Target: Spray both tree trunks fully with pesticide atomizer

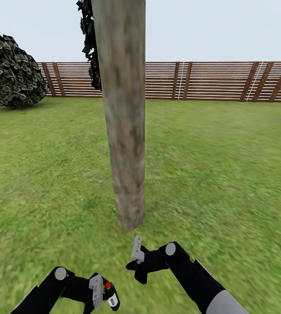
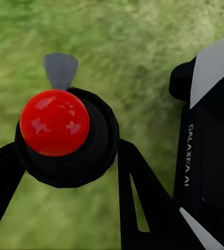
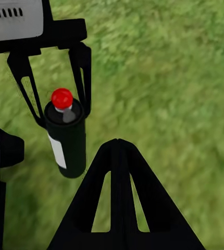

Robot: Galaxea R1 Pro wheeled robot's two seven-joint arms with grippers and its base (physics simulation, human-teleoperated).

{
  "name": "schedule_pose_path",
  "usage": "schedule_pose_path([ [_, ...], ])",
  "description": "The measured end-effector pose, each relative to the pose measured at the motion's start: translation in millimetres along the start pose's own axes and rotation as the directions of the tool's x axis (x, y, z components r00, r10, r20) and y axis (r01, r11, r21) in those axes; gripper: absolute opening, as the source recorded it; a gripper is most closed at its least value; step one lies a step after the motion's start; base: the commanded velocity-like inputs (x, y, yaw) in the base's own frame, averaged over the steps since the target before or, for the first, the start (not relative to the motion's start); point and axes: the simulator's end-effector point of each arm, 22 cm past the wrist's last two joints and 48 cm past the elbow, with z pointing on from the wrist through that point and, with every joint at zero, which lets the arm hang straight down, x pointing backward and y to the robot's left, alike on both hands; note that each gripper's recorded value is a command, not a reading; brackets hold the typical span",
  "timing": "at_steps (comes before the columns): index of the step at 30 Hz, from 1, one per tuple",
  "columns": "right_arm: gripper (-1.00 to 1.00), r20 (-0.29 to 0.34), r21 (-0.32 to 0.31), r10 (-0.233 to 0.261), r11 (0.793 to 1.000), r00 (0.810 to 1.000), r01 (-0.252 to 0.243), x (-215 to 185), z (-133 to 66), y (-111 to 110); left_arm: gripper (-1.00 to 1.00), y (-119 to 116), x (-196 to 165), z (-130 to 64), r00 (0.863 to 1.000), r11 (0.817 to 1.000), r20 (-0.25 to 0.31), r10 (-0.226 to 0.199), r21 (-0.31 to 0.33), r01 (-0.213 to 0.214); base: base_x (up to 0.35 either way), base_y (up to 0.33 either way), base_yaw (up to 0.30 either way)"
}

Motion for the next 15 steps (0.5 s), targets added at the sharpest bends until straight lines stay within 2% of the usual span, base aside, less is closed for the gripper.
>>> schedule_pose_path([
  [4, -1.00, -0.001, 0.000, 0.000, 1.000, 1.000, 0.000, 0, 0.1, 0, -1.00, 1, -7, 2.0, 1.000, 1.000, 0.007, 0.008, 0.000, -0.008, 0.000, 0.000, 0.000],
  [7, -1.00, -0.002, 0.000, 0.000, 1.000, 1.000, 0.000, 1, 0.2, 0, -1.00, 5, -20, 2.9, 0.999, 0.999, 0.023, 0.032, -0.009, -0.032, 0.000, 0.000, 0.000],
  [15, -1.00, -0.002, -0.001, 0.000, 1.000, 1.000, 0.000, 1, 0.2, 0, -1.00, 0, -34, 12.3, 0.998, 0.999, 0.045, 0.040, 0.002, -0.041, 0.000, 0.000, 0.000],
])
